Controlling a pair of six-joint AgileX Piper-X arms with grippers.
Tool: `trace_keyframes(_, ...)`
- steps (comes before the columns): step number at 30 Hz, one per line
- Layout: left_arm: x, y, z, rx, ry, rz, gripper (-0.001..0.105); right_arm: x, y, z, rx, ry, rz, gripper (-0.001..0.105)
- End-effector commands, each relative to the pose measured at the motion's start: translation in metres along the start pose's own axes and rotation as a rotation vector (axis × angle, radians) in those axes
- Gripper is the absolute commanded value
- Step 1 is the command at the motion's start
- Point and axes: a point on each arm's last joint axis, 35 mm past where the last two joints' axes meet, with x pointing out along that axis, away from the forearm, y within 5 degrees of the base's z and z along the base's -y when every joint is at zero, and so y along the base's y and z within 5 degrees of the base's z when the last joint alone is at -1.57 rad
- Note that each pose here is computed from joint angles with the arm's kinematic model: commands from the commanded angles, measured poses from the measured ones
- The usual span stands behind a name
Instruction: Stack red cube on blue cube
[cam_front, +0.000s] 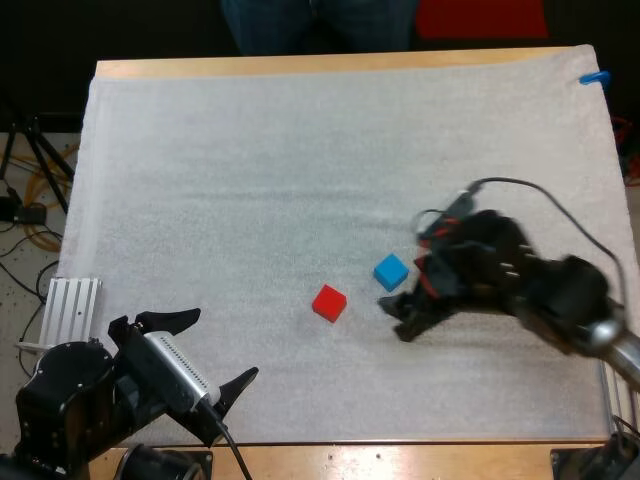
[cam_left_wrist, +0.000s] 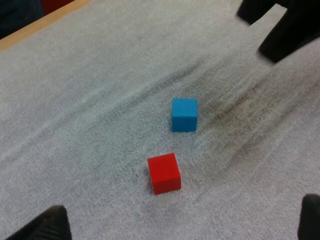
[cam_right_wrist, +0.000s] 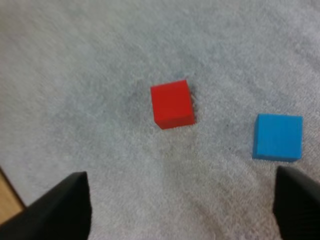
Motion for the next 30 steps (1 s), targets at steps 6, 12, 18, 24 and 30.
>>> trace_keyframes(6, -0.002, -0.001, 0.000, 0.008, -0.002, 0.001, 0.087, 0.047, 0.001, 0.019, -0.040, 0.062, 0.022, 0.078)
trace_keyframes(12, -0.002, -0.001, 0.000, 0.008, -0.002, 0.001, 0.087, 0.090, 0.002, 0.032, -0.083, 0.073, 0.058, 0.078)
trace_keyframes(18, -0.002, -0.001, 0.000, 0.008, -0.002, 0.001, 0.087, 0.123, -0.001, 0.035, -0.147, 0.117, 0.098, 0.078)
trace_keyframes(24, -0.002, -0.001, 0.000, 0.008, -0.002, 0.001, 0.087, 0.155, -0.003, 0.036, -0.152, 0.155, 0.164, 0.078)
trace_keyframes(30, -0.002, -0.001, 0.000, 0.008, -0.002, 0.001, 0.087, 0.185, -0.005, 0.027, -0.138, 0.214, 0.197, 0.078)
